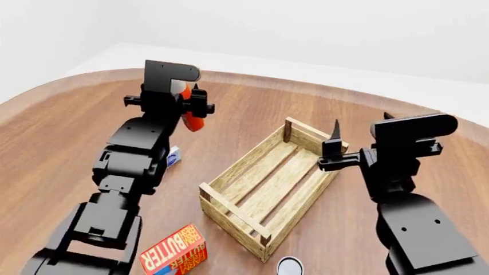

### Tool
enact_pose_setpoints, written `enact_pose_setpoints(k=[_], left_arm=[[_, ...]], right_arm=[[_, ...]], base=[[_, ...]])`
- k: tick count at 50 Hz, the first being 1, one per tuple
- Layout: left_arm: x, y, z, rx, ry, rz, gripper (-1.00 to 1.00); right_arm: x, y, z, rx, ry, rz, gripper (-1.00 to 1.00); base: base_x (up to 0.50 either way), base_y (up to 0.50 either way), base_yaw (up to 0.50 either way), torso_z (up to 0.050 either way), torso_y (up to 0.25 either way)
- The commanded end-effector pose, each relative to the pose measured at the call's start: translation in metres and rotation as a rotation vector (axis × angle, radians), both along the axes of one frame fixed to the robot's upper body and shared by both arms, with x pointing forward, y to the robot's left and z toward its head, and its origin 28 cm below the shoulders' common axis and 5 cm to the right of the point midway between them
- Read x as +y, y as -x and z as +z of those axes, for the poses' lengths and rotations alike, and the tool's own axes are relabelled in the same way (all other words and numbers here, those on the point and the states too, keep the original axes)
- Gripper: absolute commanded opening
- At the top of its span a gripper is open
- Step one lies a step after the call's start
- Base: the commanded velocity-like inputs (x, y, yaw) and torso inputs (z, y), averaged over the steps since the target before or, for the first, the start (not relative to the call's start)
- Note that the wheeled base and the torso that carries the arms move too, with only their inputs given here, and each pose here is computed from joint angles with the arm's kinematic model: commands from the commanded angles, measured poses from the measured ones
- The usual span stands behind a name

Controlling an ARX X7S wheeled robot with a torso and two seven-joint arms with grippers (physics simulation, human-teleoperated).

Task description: Pick up the ketchup, and put it in the wooden tray.

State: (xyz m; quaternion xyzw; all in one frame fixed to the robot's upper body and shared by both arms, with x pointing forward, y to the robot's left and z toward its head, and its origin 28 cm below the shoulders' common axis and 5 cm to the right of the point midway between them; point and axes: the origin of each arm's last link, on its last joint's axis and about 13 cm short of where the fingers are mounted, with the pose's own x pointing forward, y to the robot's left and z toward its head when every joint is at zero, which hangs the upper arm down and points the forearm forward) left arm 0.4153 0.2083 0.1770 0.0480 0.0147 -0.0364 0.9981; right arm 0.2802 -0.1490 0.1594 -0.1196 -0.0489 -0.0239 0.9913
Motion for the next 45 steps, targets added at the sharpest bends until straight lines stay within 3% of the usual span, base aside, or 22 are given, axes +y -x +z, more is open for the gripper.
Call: enact_pose_setpoints(k=[1, 14, 30, 45], left_arm=[[-0.045, -0.012, 0.015, -0.02, -0.003, -0.126, -1.0], [-0.079, -0.003, 0.005, 0.021, -0.026, -0.214, -1.0], [-0.099, 0.008, 0.0, 0.056, -0.029, -0.268, -1.0], [-0.114, 0.018, -0.003, 0.066, -0.035, -0.315, -1.0]], right_arm=[[-0.014, 0.01, 0.004, -0.006, -0.011, -0.066, 1.0], [-0.031, 0.021, 0.002, -0.002, -0.028, -0.139, 1.0], [-0.048, 0.036, -0.001, 0.004, -0.042, -0.202, 1.0], [-0.049, 0.039, -0.003, 0.014, -0.051, -0.236, 1.0]], base=[[0.0, 0.0, 0.0, 0.0, 0.0], [0.0, 0.0, 0.0, 0.0, 0.001], [0.0, 0.0, 0.0, 0.0, 0.0], [0.0, 0.0, 0.0, 0.0, 0.001]])
